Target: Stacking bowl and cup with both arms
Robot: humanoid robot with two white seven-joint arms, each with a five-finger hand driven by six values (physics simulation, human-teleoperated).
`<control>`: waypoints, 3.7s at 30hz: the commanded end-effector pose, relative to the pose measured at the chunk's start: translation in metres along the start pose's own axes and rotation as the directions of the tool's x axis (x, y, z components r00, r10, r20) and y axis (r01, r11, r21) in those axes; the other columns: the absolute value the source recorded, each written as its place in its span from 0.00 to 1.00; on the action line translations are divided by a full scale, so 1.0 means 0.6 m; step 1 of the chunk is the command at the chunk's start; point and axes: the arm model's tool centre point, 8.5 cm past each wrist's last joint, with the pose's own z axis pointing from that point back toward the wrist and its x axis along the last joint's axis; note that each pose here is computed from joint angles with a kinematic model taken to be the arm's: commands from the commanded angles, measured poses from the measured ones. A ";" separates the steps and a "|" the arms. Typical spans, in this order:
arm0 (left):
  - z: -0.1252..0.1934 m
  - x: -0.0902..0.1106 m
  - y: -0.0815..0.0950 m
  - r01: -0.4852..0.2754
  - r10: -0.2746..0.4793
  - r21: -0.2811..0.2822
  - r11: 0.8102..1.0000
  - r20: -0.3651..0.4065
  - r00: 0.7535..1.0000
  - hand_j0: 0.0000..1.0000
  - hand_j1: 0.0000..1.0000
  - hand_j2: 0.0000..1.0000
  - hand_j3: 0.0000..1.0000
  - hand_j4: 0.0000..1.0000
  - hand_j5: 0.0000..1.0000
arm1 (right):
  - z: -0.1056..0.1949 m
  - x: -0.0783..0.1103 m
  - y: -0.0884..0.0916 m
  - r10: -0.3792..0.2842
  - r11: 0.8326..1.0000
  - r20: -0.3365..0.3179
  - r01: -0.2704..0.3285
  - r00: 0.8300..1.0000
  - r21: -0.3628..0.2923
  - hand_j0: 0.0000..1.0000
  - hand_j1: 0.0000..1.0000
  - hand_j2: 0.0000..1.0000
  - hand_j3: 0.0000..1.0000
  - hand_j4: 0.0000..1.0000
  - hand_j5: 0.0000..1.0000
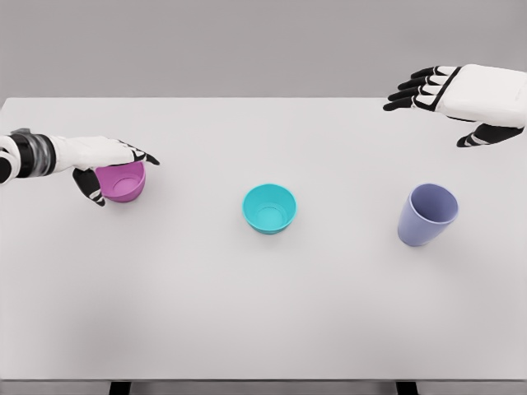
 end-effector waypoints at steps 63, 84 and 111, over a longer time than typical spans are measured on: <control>0.035 0.189 0.088 0.222 -0.259 0.171 0.960 0.240 0.936 0.61 0.61 0.61 0.61 0.61 0.61 | 0.003 -0.001 0.002 -0.008 1.000 -0.003 0.008 1.000 0.002 1.00 1.00 1.00 1.00 1.00 1.00; 0.005 0.286 0.107 0.264 -0.342 0.239 0.934 0.392 0.854 0.61 0.61 0.61 0.61 0.61 0.61 | 0.003 -0.001 0.002 -0.008 1.000 -0.003 0.008 1.000 0.002 1.00 1.00 1.00 1.00 1.00 1.00; -0.067 0.350 0.103 0.297 -0.374 0.239 0.924 0.419 0.827 0.61 0.61 0.61 0.61 0.61 0.61 | 0.083 -0.019 0.016 -0.003 0.998 -0.104 0.010 0.995 0.067 1.00 1.00 1.00 1.00 1.00 1.00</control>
